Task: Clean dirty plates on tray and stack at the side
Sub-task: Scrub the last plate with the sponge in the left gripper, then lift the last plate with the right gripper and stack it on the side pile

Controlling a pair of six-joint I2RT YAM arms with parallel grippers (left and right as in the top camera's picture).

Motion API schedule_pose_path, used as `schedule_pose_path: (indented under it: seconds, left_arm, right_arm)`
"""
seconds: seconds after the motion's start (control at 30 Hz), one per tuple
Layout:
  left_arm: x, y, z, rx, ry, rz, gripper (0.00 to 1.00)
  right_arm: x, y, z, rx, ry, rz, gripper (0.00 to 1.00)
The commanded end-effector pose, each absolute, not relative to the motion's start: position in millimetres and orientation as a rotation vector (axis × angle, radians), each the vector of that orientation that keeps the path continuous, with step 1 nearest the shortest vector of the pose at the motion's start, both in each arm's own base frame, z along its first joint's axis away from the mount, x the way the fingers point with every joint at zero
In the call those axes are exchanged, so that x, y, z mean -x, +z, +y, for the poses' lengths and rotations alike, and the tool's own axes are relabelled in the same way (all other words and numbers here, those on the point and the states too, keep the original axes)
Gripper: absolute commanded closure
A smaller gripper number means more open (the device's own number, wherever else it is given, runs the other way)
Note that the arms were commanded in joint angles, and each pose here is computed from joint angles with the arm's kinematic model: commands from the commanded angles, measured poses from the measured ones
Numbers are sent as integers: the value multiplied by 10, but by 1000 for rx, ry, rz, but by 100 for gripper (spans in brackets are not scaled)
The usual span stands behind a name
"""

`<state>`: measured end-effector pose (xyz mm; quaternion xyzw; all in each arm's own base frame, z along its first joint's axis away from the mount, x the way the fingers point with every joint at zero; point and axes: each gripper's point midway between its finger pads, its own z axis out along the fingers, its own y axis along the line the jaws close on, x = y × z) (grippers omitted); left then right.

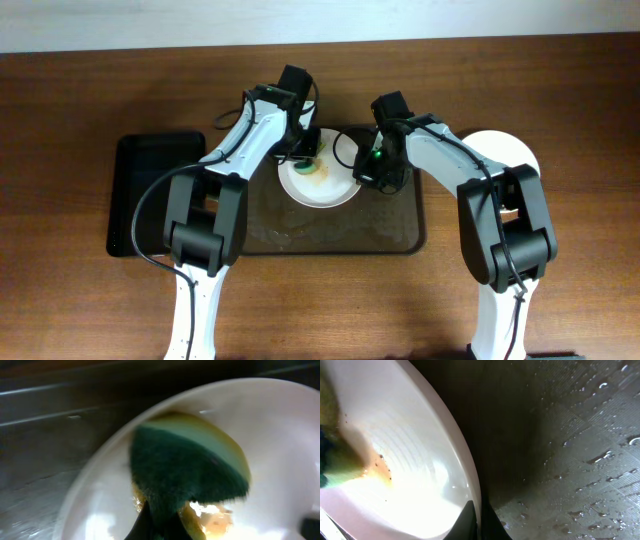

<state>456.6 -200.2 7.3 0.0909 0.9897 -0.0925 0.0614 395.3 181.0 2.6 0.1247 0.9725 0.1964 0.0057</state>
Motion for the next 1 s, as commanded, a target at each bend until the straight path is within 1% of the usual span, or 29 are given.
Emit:
schedule_pose_path:
  seconds: [0.0,0.1,0.17,0.2,0.23,0.27,0.3,0.37,0.43,0.5,0.53,0.57,0.6,0.67,0.77,0.9,0.97]
  left_arm:
    - [-4473,-211,-1416,-111,101,3081,100]
    - [-4154,-199,-1306,-127,169,3210,99]
    - [-3990,-185,-1341,-188,125,3280,99]
    - [-3881,-171,-1528,-306,-73,3322,99]
    - [-3780,-109,-1843,-453,-415,3314,99]
    - [-3746,-50,-2020,-517,-609,3277,99]
    - [-3750,0,-2152,-549,-746,3233,99]
    - [-3833,26,-2260,-557,-828,3168,99]
    - [-3946,15,-2291,-565,-827,3115,99]
    - [-4154,-19,-2271,-453,-766,3080,99]
    - [-4297,-76,-2164,-344,-642,3079,99]
    - [-4349,-101,-2097,-293,-579,3083,99]
    - [-4444,-149,-1921,-158,-424,3092,100]
    - [-4509,-90,-1814,-114,-360,3089,99]
    - [-4594,234,-1686,-74,-331,3094,99]
    - [-4662,882,-1488,-51,-230,3072,99]
    - [-4696,1203,-1462,-55,-241,3031,100]
  right_arm:
    - [-3729,-362,1613,-438,430,3142,96]
    - [-3729,-362,1613,-432,430,3142,96]
    - [-3729,-362,1614,-432,431,3142,96]
    - [-3729,-362,1614,-432,431,3142,96]
    - [-3729,-362,1614,-432,431,3142,96]
    - [-3729,-362,1614,-432,431,3142,96]
    - [-3729,-362,1614,-432,431,3142,96]
    - [-3727,-362,1618,-430,430,3143,96]
    - [-3727,-362,1618,-430,430,3143,96]
    - [-3726,-362,1620,-429,430,3143,96]
    - [-3726,-362,1620,-429,430,3143,96]
    - [-3726,-362,1620,-429,430,3143,96]
    - [-3719,-363,1634,-421,428,3144,96]
    - [-3720,-364,1635,-420,425,3144,96]
    - [-3721,-365,1629,-420,419,3143,96]
    - [-3722,-365,1629,-420,419,3143,96]
    - [-3718,-352,1636,-415,429,3144,96]
